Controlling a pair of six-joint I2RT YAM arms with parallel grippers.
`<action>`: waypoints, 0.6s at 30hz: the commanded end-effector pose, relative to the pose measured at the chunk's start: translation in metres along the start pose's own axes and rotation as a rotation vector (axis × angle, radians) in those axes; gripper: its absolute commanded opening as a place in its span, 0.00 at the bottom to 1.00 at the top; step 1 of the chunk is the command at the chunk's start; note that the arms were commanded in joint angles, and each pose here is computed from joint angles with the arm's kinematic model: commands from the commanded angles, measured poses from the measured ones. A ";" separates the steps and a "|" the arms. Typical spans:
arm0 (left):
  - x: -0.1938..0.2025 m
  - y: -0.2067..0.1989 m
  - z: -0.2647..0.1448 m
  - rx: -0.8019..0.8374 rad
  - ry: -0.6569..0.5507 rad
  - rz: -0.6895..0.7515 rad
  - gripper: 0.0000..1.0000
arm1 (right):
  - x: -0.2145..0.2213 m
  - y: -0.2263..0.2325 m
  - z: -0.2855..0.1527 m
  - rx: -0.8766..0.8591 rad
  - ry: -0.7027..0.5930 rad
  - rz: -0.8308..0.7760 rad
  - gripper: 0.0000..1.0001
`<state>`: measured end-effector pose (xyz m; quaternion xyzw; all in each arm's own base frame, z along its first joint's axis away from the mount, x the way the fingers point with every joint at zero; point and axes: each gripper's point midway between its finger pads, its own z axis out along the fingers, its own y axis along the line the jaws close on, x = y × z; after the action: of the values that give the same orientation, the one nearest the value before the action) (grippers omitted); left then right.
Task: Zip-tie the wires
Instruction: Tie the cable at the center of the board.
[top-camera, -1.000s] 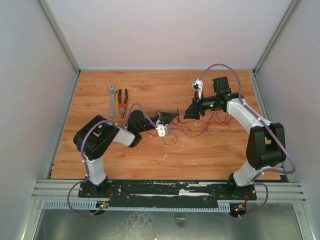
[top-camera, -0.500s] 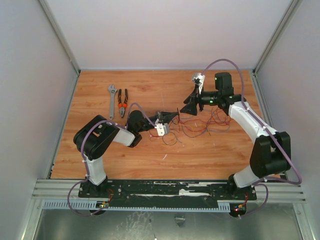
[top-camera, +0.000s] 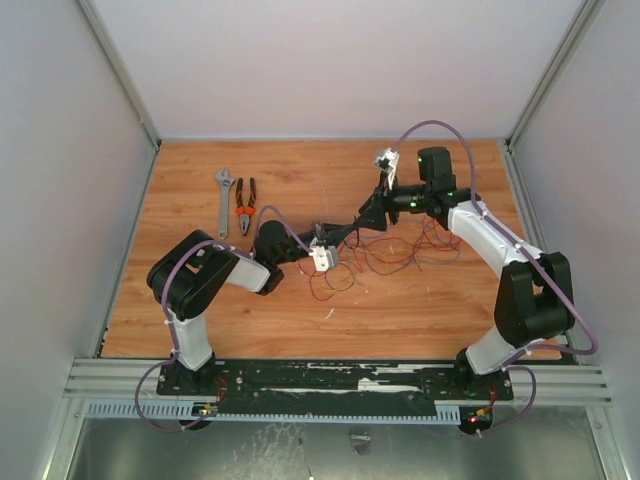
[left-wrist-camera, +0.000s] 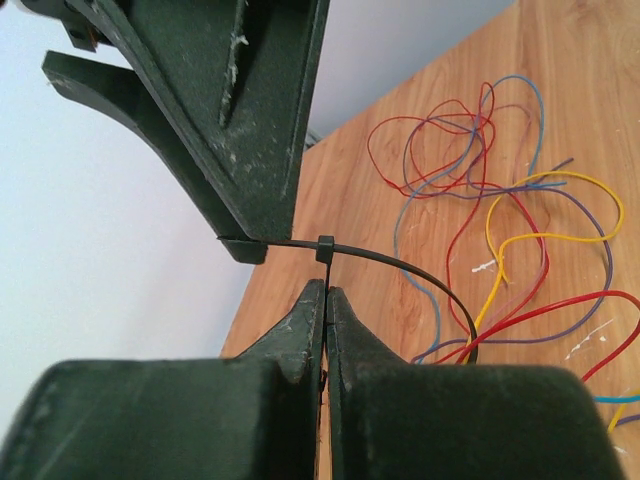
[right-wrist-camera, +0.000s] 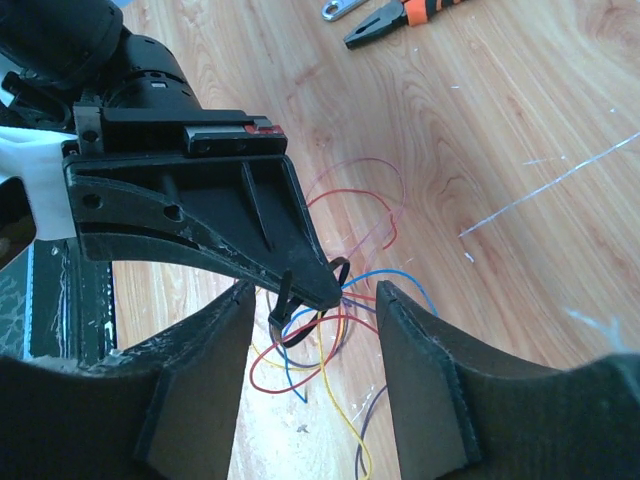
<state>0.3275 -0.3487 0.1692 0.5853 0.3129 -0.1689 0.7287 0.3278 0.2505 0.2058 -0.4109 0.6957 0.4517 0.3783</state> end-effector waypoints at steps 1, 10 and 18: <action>-0.005 0.005 0.000 -0.020 -0.027 0.015 0.00 | -0.006 0.002 0.006 -0.027 0.000 0.002 0.51; -0.005 0.005 0.001 -0.020 -0.027 0.015 0.00 | -0.005 0.008 0.011 -0.071 0.007 0.008 0.28; -0.005 0.006 0.000 -0.029 -0.028 -0.010 0.00 | -0.008 0.013 0.011 -0.100 0.012 -0.010 0.00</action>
<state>0.3276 -0.3487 0.1699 0.5837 0.3128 -0.1693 0.7300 0.3186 0.2615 0.2019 -0.4194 0.6886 0.4786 0.3477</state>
